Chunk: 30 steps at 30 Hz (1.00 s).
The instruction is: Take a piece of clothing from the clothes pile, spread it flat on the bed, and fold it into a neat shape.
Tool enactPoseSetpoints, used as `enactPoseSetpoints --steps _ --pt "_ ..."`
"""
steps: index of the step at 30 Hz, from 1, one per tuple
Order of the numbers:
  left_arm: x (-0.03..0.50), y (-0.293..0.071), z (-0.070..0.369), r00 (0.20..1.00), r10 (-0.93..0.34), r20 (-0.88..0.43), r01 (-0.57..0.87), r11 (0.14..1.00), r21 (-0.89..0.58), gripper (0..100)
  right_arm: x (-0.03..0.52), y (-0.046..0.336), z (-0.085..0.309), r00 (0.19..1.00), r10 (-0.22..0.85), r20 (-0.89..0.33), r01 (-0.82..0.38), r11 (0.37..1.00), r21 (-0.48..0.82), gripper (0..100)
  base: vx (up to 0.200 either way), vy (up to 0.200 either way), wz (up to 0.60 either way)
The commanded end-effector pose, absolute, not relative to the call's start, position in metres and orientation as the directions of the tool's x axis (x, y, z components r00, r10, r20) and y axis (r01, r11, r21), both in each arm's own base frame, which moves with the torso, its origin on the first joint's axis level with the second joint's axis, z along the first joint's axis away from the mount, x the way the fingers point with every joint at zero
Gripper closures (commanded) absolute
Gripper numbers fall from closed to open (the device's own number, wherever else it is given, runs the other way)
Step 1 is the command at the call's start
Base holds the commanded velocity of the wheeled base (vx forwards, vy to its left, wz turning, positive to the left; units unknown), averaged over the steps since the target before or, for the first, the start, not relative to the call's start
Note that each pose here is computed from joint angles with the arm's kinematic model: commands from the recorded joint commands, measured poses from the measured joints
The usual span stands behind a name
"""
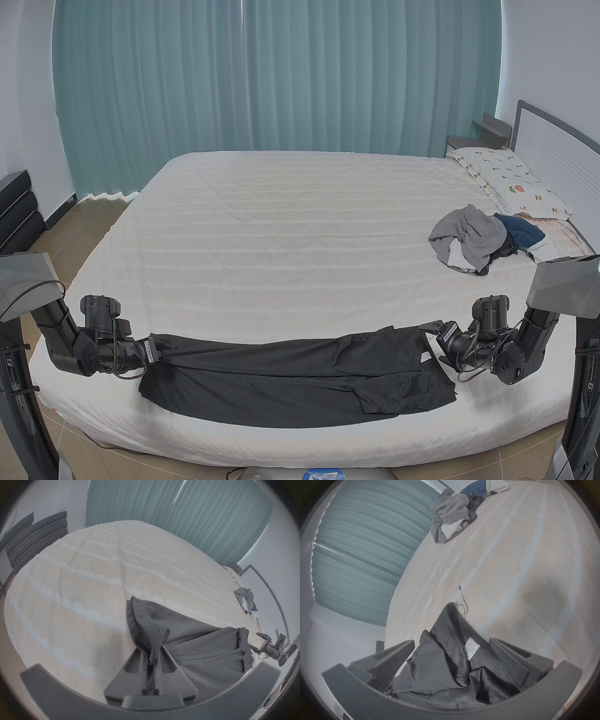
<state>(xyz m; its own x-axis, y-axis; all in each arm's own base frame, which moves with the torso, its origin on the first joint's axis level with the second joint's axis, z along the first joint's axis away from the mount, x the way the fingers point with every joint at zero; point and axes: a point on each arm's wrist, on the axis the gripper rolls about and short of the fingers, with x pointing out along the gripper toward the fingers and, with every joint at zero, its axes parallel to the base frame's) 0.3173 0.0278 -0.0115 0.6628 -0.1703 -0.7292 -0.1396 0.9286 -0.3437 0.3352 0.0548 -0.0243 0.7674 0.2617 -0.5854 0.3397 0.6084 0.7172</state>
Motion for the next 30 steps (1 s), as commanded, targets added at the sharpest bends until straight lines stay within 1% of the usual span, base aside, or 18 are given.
enactPoseSetpoints --steps 1,30 --pt "0.3174 0.0278 -0.0114 0.664 -0.17 -0.729 -0.14 0.928 -0.344 100 0.3353 0.0551 -0.0247 0.767 0.262 -0.586 0.34 0.609 0.717 0 0.0 0.0 0.0" --pt "0.3171 0.0268 -0.0121 0.661 -0.173 -0.73 -0.137 0.929 -0.343 100 0.3353 0.0551 -0.0247 0.767 0.262 -0.586 0.339 0.61 0.716 0 0.0 0.0 0.0"
